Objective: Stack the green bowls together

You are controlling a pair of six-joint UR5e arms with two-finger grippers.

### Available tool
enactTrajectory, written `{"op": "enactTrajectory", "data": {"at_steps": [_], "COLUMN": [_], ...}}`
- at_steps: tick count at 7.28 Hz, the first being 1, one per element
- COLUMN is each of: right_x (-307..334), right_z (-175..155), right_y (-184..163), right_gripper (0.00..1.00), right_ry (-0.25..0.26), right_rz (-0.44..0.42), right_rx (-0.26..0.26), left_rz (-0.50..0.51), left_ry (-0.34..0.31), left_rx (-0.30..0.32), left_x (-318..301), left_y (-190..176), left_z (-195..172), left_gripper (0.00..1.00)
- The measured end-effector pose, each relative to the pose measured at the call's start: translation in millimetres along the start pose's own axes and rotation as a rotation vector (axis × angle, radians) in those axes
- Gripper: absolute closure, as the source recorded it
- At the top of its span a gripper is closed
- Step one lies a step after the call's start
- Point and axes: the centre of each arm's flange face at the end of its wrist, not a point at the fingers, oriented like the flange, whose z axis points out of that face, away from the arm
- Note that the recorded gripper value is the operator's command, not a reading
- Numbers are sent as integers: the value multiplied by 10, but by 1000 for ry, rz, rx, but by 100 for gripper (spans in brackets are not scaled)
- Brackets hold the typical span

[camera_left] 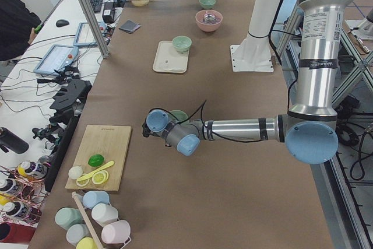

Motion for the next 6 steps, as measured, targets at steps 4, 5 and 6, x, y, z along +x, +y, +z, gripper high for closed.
{"op": "enactTrajectory", "data": {"at_steps": [4,5,6], "right_x": [339,491,624], "right_z": [351,461,547], "right_y": [636,923,1188], "right_gripper": [0,0,0], "right_ry": [-26,-33,-37], "right_rz": [-50,-34,-1], "right_rx": [-16,-23,-33], "left_rz": [-192,-244,-289], "left_ry": [91,110,120], "left_rx": [66,77,85], "left_x": [1172,1515,1848], "left_y": [-782,-968,-1108], "left_z": [-368,-431,-422], "left_gripper": [100,100,100]}}
